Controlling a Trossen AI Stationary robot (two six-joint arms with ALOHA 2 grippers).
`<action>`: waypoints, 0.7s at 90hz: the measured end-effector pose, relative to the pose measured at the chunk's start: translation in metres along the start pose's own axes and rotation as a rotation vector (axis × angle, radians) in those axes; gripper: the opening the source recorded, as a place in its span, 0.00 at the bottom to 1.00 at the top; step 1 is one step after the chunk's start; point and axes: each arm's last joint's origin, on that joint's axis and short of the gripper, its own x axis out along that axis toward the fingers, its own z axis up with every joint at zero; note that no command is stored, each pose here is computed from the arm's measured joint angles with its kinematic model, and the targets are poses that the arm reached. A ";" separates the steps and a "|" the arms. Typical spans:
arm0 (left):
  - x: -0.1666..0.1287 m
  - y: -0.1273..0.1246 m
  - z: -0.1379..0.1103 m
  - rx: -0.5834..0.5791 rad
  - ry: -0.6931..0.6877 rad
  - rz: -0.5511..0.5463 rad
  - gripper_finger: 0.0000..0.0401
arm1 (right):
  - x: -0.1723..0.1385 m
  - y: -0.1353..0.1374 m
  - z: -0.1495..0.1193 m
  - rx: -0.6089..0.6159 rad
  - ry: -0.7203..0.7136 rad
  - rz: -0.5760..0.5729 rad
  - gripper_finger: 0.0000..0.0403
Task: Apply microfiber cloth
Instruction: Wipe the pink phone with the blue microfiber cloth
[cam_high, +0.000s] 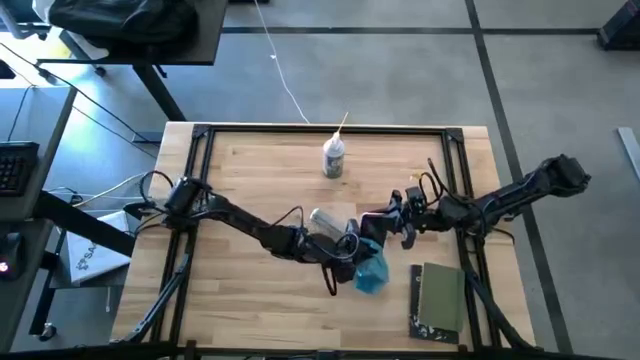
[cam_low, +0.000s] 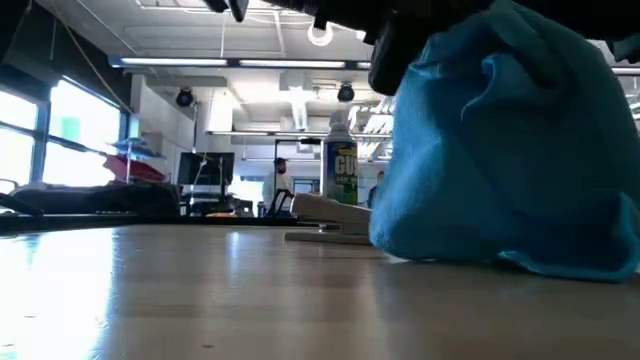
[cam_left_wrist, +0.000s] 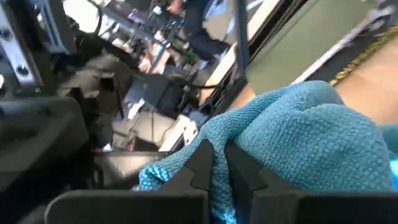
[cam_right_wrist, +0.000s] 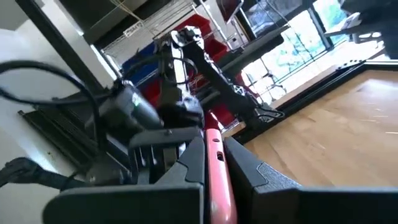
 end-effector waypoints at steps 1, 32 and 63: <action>0.000 0.001 0.001 -0.001 0.001 0.005 0.00 | 0.000 0.000 0.000 0.001 -0.001 -0.001 0.01; 0.011 0.034 0.009 0.030 -0.015 0.101 0.00 | 0.000 -0.001 0.002 0.015 -0.015 -0.006 0.01; 0.010 0.054 0.012 0.138 0.081 0.196 0.00 | 0.001 -0.001 0.003 0.017 -0.016 -0.015 0.01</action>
